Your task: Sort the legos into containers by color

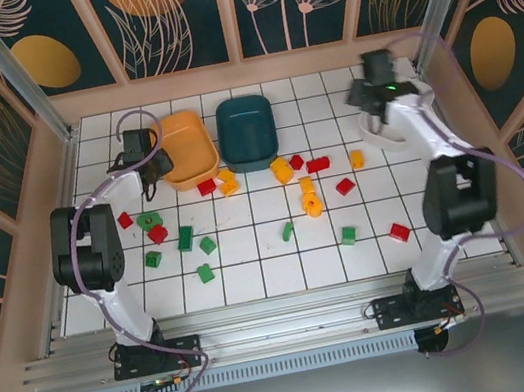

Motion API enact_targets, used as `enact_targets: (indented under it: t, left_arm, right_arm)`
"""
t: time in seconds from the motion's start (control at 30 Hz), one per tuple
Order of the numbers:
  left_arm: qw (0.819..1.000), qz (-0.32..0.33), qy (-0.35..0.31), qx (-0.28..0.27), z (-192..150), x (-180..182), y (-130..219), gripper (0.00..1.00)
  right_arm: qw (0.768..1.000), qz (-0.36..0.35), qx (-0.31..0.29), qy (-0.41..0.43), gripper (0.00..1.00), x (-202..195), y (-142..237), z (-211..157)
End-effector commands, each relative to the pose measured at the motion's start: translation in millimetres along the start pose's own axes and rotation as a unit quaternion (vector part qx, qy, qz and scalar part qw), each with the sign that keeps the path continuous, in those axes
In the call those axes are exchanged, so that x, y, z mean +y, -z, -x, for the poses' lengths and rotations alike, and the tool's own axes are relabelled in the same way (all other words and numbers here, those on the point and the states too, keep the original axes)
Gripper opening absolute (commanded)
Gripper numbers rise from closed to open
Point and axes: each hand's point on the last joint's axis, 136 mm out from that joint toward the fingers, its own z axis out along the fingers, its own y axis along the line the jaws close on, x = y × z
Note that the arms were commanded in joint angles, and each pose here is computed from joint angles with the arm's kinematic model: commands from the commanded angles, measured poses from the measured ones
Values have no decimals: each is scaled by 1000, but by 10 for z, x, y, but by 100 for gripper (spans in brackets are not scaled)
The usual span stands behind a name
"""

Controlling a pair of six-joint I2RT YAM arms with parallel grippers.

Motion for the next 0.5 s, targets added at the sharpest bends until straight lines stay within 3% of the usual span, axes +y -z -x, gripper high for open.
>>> enact_targets:
  t: [0.0, 0.13, 0.3, 0.47]
  left_arm:
    - [1000, 1, -26, -8, 119, -39, -67, 44]
    - [999, -15, -42, -11, 169, -122, -146, 37]
    - [996, 0, -79, -30, 293, -111, -202, 33]
    - [994, 10, -106, -30, 309, -97, -264, 27]
  right_arm:
    - [998, -39, 7, -49, 66, -474, -104, -205]
    - [995, -57, 28, -79, 66, -845, -263, -306]
    - [995, -22, 74, -66, 64, -821, -546, -511]
    - [995, -7, 80, -60, 60, -758, -646, -516]
